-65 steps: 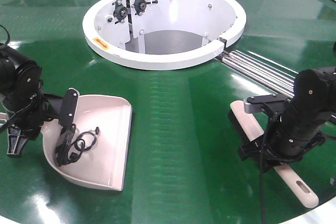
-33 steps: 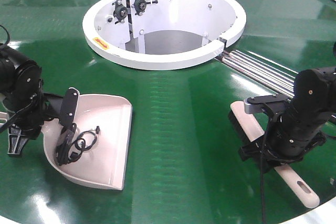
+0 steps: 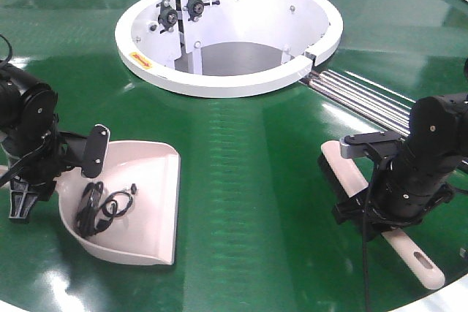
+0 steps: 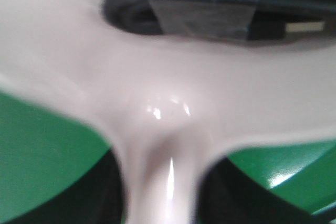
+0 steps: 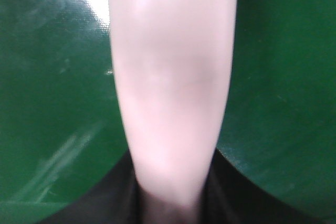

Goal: Clean and inspect green conveyor with broom and dustpan

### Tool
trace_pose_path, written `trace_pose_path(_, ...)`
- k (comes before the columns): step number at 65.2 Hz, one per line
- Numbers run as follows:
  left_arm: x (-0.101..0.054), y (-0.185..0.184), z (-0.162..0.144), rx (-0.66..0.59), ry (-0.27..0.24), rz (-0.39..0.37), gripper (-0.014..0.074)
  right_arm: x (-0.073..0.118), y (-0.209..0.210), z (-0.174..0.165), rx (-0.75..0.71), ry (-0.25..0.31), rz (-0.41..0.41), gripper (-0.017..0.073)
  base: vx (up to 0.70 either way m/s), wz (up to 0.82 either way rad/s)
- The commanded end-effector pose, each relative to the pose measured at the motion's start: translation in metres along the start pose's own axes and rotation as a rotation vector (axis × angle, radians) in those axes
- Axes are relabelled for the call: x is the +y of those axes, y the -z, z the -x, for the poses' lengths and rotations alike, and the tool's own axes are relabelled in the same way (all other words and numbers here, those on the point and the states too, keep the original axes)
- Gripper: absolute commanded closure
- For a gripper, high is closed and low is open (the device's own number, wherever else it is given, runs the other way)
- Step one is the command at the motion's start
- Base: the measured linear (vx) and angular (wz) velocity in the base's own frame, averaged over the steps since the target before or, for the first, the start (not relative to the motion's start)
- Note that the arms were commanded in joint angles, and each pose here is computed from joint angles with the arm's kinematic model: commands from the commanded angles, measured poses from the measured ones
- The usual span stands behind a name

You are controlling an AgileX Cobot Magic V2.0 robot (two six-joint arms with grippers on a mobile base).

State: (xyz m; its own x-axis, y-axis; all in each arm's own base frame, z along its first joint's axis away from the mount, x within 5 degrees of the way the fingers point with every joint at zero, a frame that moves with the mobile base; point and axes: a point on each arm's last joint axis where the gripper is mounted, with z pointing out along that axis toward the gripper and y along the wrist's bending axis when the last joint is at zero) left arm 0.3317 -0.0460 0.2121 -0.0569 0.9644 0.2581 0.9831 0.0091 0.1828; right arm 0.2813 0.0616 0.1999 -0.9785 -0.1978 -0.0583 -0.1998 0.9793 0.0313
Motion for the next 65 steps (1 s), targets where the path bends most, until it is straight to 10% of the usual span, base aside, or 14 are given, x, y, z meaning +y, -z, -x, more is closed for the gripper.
trace_pose_path(1,0.002,0.018,-0.003,-0.022,0.035,0.05,0.0213,-0.002,0.018,0.003,-0.086,0.008,-0.008,0.0561,0.0,0.0)
trace_pose_path(16,-0.001,0.019,-0.002,-0.03,0.047,0.014,0.0069,-0.002,0.018,0.003,-0.083,-0.004,-0.006,0.0529,0.0,0.0)
trace_pose_path(49,-0.011,0.045,-0.005,-0.125,0.119,0.021,0.0063,-0.003,0.018,0.006,-0.116,-0.009,-0.016,0.0197,0.0,0.0)
trace_pose_path(65,-0.017,0.06,-0.005,-0.198,0.326,0.018,0.0091,-0.003,0.03,0.008,-0.163,0.001,-0.027,0.0112,0.0,0.0)
